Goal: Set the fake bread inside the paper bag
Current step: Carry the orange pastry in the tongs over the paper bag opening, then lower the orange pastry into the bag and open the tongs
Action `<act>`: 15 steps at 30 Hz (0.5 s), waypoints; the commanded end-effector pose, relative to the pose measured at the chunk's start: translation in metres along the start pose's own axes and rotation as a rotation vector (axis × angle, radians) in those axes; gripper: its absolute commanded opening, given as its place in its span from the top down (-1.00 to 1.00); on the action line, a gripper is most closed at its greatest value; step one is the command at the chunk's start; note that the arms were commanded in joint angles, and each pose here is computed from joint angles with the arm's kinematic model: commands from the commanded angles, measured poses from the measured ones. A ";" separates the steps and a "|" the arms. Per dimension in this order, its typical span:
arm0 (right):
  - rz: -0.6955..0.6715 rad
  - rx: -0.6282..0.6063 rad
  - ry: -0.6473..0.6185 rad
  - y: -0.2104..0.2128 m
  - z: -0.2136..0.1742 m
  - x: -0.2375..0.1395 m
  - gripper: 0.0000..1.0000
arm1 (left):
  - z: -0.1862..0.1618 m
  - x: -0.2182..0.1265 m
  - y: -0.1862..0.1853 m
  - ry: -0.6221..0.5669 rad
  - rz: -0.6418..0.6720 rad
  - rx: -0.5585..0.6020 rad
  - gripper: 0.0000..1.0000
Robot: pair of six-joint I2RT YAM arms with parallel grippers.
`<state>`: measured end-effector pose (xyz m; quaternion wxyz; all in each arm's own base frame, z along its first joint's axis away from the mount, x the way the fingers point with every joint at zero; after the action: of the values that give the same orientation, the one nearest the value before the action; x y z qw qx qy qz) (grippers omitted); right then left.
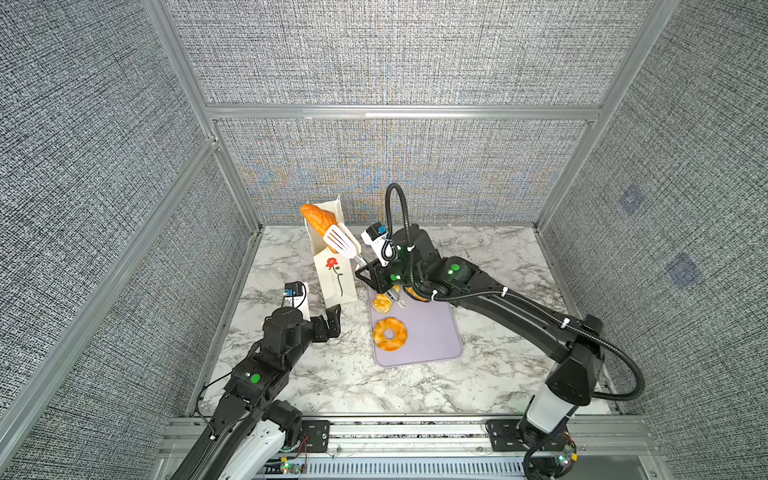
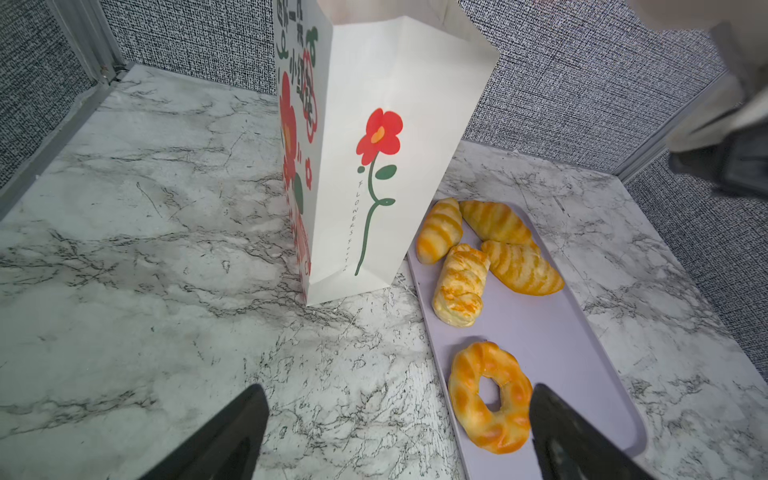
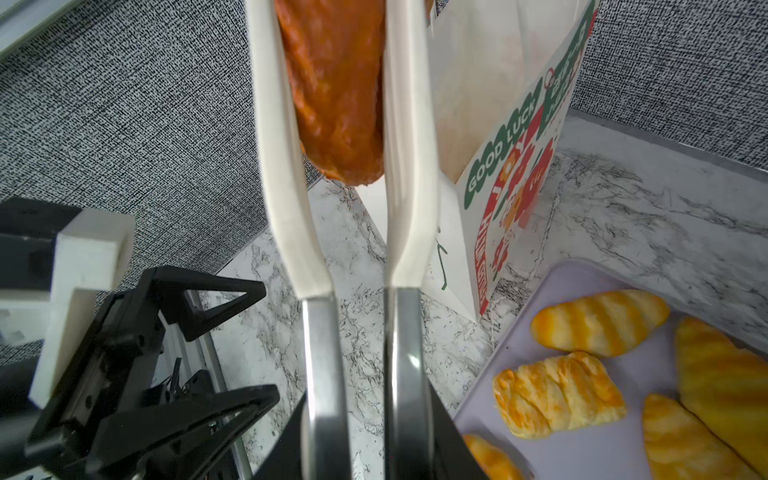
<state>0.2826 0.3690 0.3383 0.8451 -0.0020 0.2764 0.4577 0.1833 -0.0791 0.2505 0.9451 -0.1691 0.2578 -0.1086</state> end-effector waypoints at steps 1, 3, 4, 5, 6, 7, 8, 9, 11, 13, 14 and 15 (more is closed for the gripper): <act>0.035 0.032 -0.092 0.001 0.019 0.003 0.37 | 0.001 -0.002 0.000 -0.007 -0.005 -0.003 -0.99; 0.047 0.044 -0.100 0.000 0.021 0.007 0.37 | 0.001 -0.002 0.000 -0.009 -0.003 -0.003 -0.99; 0.050 0.049 -0.105 0.000 0.022 0.009 0.37 | 0.001 -0.003 0.000 -0.008 -0.003 -0.003 -0.99; 0.050 0.055 -0.109 -0.001 0.023 0.010 0.37 | 0.000 -0.003 0.001 -0.008 -0.003 -0.003 -0.99; 0.049 0.061 -0.110 -0.003 0.023 0.012 0.36 | 0.000 -0.003 0.001 -0.007 -0.002 -0.003 -0.99; 0.054 0.065 -0.110 -0.003 0.023 0.015 0.36 | 0.000 -0.003 0.000 -0.007 -0.004 -0.004 -0.99; 0.059 0.068 -0.109 -0.003 0.023 0.017 0.37 | 0.000 -0.002 0.001 -0.005 -0.003 -0.004 -0.99; 0.062 0.068 -0.106 -0.003 0.023 0.019 0.37 | -0.001 -0.002 0.001 -0.005 -0.003 -0.004 -0.99; 0.066 0.071 -0.104 -0.003 0.024 0.022 0.36 | -0.001 -0.002 0.001 -0.004 -0.004 -0.004 -0.99; 0.063 0.073 -0.099 -0.004 0.023 0.024 0.36 | -0.002 -0.002 0.001 -0.002 -0.003 -0.004 -0.99; 0.059 0.076 -0.099 -0.005 0.023 0.026 0.36 | -0.001 -0.002 0.001 -0.001 -0.004 -0.005 -0.99; 0.056 0.078 -0.096 -0.006 0.023 0.026 0.36 | -0.002 -0.002 0.001 -0.001 -0.004 -0.006 -0.99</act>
<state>0.3055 0.3884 0.3304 0.8412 0.0428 0.2803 0.4605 0.1808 -0.0777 0.2503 0.9455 -0.1700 0.2556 -0.1091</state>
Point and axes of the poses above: each gripper's point midway between its finger pads, its own x axis out along the fingers, its own y axis along the line the jaws close on, z = x × y, the point moved 7 cm from there along -x, back along the fingers, and after that the axes turned 5 degrees about -x, right-handed, at the moved point
